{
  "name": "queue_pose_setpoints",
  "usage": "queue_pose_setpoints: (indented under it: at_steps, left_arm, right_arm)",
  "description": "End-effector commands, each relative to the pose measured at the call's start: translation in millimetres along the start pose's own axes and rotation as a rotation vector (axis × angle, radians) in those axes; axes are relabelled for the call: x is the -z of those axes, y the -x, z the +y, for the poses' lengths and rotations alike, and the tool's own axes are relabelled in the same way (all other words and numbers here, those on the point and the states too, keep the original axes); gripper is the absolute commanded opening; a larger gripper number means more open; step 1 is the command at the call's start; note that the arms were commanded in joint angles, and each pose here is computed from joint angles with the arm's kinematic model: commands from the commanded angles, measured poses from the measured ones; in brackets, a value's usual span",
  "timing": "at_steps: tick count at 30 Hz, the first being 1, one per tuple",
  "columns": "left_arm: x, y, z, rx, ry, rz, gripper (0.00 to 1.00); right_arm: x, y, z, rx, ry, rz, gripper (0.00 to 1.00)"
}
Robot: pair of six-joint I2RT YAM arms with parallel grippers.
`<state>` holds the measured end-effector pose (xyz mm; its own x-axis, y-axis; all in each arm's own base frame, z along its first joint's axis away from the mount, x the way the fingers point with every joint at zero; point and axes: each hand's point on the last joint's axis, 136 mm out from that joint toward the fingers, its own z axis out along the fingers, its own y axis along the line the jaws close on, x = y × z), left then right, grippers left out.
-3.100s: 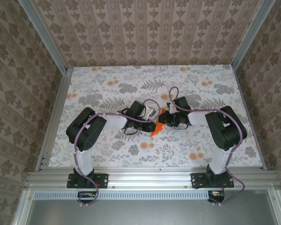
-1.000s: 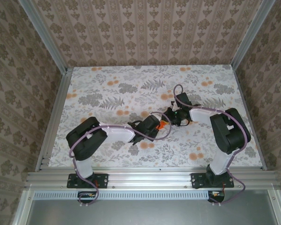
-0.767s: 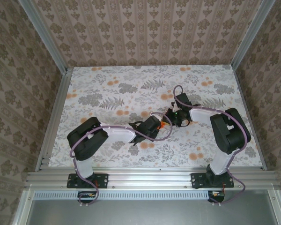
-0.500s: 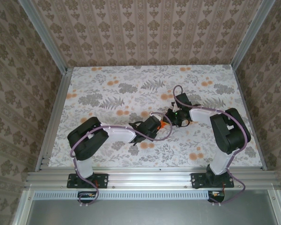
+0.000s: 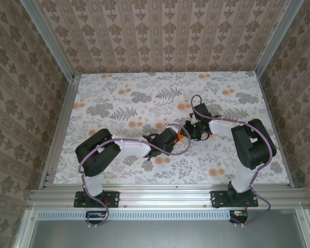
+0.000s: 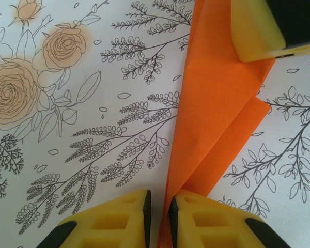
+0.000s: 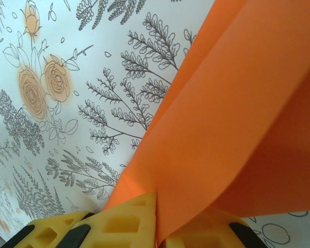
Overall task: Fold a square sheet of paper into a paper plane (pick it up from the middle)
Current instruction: Fold the wing for the fifth time at the center of the table.
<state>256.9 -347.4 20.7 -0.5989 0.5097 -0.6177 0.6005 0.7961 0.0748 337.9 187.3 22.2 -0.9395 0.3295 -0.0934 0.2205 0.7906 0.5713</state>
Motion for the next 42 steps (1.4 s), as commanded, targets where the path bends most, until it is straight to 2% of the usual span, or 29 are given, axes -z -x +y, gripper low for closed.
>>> queue_pose_setpoints:
  at_steps: [1, 24, 29, 32, 37, 40, 42]
  left_arm:
    - [-7.9, -25.7, 5.0, -0.046, 0.040, 0.094, 0.19]
    - [-8.3, -27.2, 5.0, -0.050, 0.048, 0.098, 0.20]
    - [-4.1, -25.1, 2.9, -0.058, 0.034, 0.094, 0.24]
    - [6.1, -18.8, -1.8, -0.060, -0.014, 0.080, 0.31]
    - [32.9, 1.4, -19.9, -0.038, -0.206, 0.039, 0.45]
    - [44.7, 14.6, -25.6, 0.021, -0.334, 0.013, 0.47]
    - [46.1, 21.8, -21.1, 0.072, -0.366, -0.001, 0.47]
  right_arm:
    - [-0.2, -8.1, -14.9, -0.033, -0.053, 0.018, 0.10]
    - [-9.7, -15.6, -34.0, -0.079, -0.126, 0.047, 0.11]
    - [-11.9, -15.4, -41.2, -0.072, -0.158, 0.045, 0.09]
    - [-12.1, -15.6, -47.2, -0.064, -0.188, 0.044, 0.08]
    - [-14.2, -17.4, -58.1, -0.050, -0.232, 0.050, 0.06]
    - [-16.1, -18.9, -62.1, -0.044, -0.247, 0.057, 0.05]
    - [-16.4, -19.5, -64.4, -0.040, -0.255, 0.059, 0.05]
